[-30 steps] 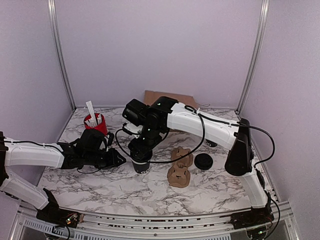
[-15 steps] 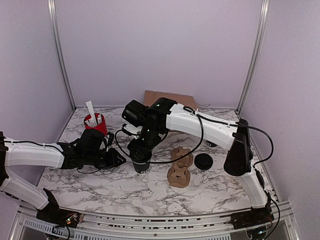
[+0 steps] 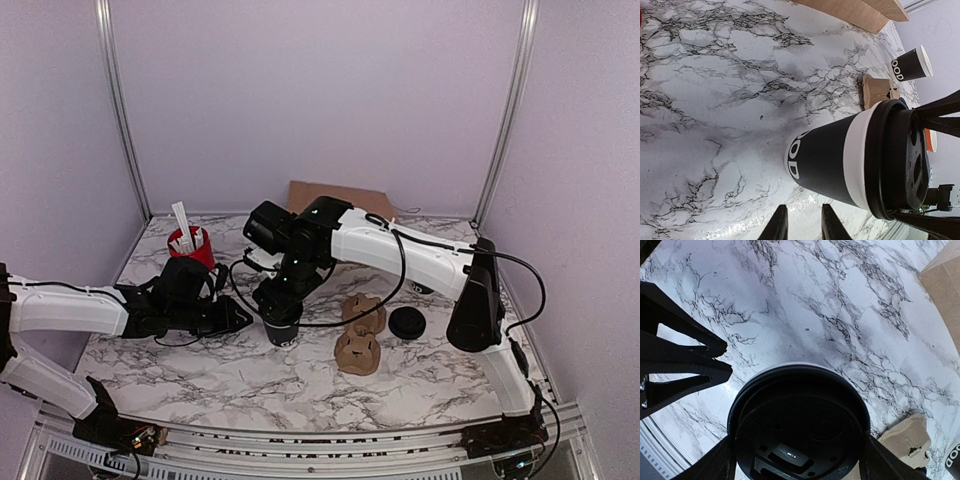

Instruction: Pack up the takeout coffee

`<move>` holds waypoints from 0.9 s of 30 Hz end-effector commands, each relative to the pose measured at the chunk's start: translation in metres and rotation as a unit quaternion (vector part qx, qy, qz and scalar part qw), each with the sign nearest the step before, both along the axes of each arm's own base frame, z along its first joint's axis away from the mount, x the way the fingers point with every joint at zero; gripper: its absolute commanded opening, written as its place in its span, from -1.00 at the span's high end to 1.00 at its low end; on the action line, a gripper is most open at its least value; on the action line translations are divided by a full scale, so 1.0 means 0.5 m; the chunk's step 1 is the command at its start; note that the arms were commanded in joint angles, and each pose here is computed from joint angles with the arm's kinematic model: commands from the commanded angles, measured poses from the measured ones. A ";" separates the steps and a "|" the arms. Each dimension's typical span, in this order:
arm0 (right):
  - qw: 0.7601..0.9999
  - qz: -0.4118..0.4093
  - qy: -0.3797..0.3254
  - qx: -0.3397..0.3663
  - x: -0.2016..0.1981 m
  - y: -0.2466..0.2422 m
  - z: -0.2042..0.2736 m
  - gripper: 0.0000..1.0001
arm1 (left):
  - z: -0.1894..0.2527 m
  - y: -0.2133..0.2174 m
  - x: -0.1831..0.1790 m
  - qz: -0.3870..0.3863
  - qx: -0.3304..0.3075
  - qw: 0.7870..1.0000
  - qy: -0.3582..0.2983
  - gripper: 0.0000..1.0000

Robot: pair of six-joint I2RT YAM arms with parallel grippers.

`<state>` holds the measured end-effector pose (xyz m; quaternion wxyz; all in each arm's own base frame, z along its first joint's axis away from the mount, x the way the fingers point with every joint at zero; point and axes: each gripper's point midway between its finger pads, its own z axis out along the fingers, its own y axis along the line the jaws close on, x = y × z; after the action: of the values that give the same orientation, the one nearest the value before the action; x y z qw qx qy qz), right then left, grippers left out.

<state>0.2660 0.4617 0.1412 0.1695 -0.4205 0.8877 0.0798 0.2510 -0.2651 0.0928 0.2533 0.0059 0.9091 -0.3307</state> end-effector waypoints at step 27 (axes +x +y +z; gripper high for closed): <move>0.998 -0.030 -0.035 0.053 0.029 0.006 0.067 -0.72 | 0.090 -0.001 0.031 0.008 0.002 0.999 -0.038 0.30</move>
<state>0.2730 0.4657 0.1424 0.1870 -0.4068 0.8899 0.0870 0.2623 -0.2673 0.1302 0.2852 0.0090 0.8988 -0.3328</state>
